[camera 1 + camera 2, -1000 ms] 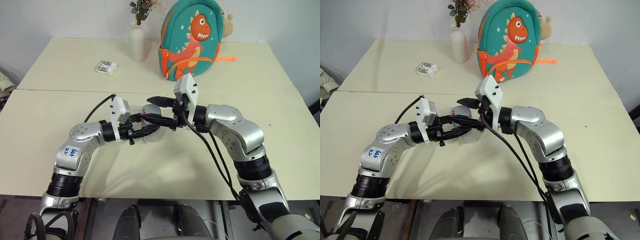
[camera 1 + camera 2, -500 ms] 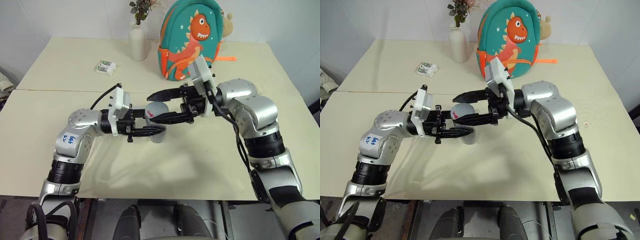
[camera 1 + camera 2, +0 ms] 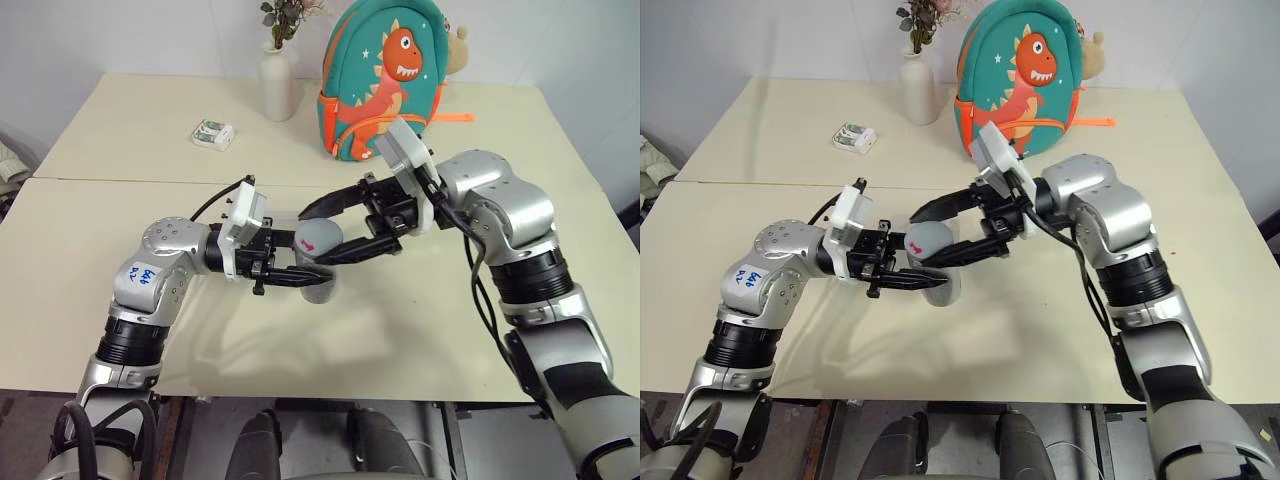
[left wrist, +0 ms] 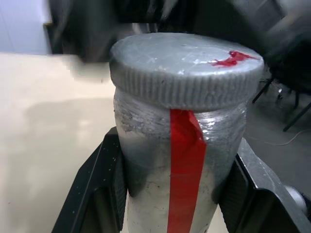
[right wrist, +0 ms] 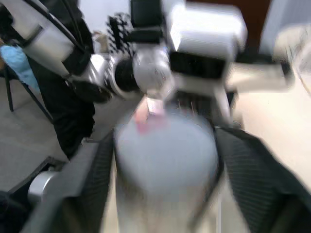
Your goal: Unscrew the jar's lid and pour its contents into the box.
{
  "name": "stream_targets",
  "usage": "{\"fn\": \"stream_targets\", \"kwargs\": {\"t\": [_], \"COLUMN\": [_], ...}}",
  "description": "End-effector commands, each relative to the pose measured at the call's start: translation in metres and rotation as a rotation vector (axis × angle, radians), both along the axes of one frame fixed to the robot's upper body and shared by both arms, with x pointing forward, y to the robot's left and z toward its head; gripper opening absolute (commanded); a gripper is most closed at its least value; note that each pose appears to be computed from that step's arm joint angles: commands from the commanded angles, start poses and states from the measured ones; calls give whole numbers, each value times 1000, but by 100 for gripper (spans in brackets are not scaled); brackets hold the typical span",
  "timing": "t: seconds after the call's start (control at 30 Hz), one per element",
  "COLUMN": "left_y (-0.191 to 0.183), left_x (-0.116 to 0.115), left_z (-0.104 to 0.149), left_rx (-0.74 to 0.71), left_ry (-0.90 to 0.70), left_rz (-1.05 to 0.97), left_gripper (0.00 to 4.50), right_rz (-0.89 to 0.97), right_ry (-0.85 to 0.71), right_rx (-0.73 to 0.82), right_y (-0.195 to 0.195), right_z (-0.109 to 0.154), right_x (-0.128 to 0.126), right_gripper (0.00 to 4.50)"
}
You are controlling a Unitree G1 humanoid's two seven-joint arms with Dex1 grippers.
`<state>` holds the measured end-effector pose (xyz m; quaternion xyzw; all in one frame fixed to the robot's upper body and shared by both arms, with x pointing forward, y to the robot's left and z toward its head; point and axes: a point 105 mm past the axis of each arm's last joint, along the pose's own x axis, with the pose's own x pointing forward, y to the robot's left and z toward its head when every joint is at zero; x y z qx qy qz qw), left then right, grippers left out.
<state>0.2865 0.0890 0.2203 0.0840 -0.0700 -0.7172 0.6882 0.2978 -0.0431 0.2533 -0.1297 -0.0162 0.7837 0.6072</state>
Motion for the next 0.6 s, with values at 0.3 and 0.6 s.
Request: {"fn": "stream_targets", "kwargs": {"t": [0.3, 0.6], "left_y": [15, 8], "left_x": [6, 17], "left_z": [2, 3], "left_rx": [-18, -46], "left_ry": [-25, -37], "left_rz": [152, 263], "left_gripper": [201, 201], "right_rz": [-116, -224], "right_ry": [-112, -122], "right_rx": [142, 208], "right_y": [-7, 24], "right_z": [25, 18], "right_x": [-2, -6], "right_gripper": [448, 448]}}
